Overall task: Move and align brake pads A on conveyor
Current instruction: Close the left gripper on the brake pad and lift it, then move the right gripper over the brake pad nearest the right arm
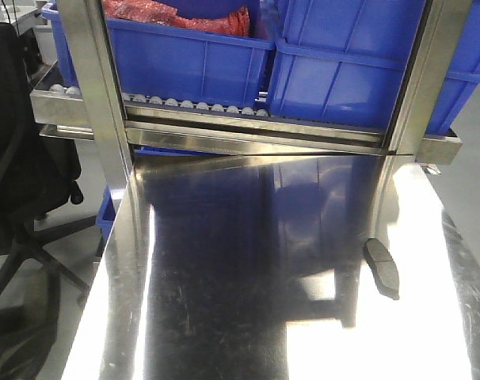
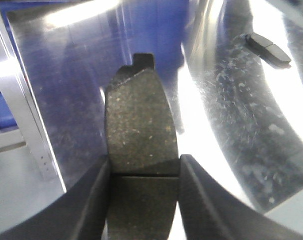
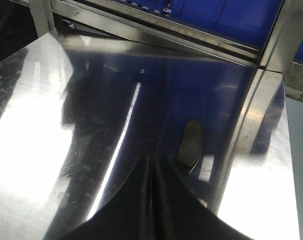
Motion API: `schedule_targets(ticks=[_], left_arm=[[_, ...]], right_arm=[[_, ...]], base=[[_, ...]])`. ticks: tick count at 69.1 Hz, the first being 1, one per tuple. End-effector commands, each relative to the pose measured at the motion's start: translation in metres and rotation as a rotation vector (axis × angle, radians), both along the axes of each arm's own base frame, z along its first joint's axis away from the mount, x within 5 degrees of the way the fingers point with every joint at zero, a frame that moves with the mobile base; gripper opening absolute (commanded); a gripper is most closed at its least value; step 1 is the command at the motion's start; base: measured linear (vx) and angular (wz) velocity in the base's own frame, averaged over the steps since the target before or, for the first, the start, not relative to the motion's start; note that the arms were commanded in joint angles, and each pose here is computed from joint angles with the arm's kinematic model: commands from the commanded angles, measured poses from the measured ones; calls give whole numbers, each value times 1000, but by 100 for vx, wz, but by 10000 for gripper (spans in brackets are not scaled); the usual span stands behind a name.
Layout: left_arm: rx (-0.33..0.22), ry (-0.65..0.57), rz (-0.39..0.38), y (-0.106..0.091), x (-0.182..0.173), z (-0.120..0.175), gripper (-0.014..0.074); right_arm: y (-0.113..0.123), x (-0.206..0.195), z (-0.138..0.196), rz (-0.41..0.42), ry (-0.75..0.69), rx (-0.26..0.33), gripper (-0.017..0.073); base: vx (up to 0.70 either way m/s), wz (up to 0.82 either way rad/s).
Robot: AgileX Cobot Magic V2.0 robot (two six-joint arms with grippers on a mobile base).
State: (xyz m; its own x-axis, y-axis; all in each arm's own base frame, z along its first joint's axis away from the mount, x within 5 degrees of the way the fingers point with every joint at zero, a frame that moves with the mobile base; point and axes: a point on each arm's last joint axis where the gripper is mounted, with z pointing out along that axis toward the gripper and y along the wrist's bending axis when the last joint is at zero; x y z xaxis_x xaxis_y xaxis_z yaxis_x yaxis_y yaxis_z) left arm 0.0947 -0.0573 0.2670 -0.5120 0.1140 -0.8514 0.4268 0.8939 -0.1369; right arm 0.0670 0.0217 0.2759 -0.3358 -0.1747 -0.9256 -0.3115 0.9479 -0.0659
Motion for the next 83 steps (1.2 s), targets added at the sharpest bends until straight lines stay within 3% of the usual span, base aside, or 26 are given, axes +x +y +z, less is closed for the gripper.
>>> schedule_targets(ticks=[1,11,19,83], left_arm=[[-78,-140,-19,4,-8,5,129],[-148,-262,-27,12,-21,11,129],[-165,-297,-27,15,-25,14,129],[-160,-288,-25,16,-26,13,129]], right_arm=[[-1,3,14,-13,-84,12,-8],[-1,3,14,-13,-84,12,-8],[-1,3,14,-13,-84,12,-8],[-1,4,16,-14,-118,6,14]], base=[[0,0],[0,0],[0,0],[0,0]])
